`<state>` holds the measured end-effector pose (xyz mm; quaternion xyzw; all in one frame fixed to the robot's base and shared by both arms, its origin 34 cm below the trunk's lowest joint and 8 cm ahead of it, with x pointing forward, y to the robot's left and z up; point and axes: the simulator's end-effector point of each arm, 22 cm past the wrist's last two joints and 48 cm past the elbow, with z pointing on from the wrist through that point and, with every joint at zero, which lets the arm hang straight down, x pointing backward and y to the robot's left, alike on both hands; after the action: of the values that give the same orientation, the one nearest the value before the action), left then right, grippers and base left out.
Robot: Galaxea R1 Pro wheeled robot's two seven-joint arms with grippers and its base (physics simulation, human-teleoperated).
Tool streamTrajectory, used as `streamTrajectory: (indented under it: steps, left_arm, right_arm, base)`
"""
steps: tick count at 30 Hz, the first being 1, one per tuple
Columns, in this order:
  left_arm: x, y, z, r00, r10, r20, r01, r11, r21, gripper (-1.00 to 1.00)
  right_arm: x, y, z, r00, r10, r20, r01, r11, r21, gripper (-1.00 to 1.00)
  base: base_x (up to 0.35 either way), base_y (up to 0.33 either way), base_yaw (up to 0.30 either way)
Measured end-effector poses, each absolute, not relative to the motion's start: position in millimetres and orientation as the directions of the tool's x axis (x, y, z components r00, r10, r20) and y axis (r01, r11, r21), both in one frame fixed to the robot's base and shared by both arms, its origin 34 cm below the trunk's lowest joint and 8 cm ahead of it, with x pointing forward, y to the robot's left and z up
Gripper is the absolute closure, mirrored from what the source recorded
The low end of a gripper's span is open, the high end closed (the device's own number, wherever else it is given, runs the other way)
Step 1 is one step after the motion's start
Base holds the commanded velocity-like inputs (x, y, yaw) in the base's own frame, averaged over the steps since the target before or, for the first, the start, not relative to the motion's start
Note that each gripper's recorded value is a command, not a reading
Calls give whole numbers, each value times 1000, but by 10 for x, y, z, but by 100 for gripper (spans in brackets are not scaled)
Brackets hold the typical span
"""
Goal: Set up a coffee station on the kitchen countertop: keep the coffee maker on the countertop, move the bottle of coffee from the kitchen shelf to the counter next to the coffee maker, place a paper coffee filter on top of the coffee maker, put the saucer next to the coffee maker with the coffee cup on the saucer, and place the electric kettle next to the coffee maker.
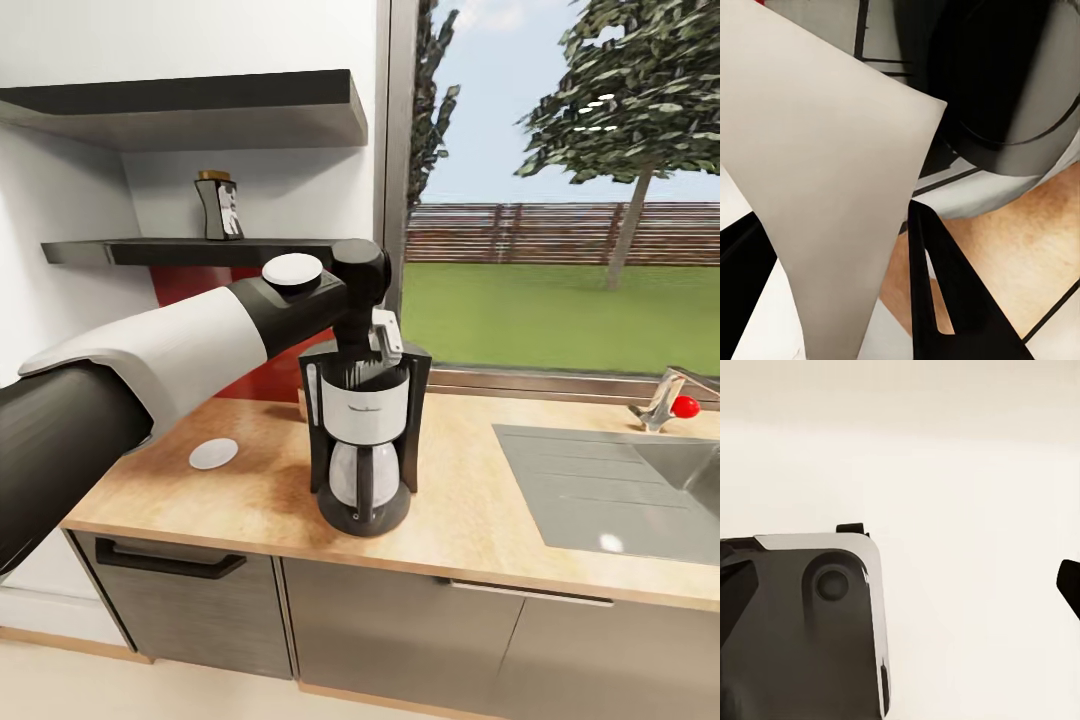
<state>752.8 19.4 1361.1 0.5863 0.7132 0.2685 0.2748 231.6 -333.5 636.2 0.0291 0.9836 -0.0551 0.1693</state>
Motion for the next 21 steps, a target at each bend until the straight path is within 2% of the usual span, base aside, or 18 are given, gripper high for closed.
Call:
streamTrajectory:
  steps: [5,16,21]
  left_arm:
    - [7525,192,13614,-161,984,-78,689,169,705,100]
    - [7524,185,13617,-160,984,-81,689,169,704,100]
    - [7520,184,13621,-159,984,-81,689,170,705,100]
  right_arm:
    - [2315,-3335,6363,-941,39,-337,76,992,-99,-100]
    - [2311,-3335,6361,-941,39,-335,76,992,-99,-100]
    - [2309,-3335,6362,-941,39,-336,76,992,-99,-100]
  base:
    - [116,0,0]
    - [12,-2,0]
    - [148,-91,0]
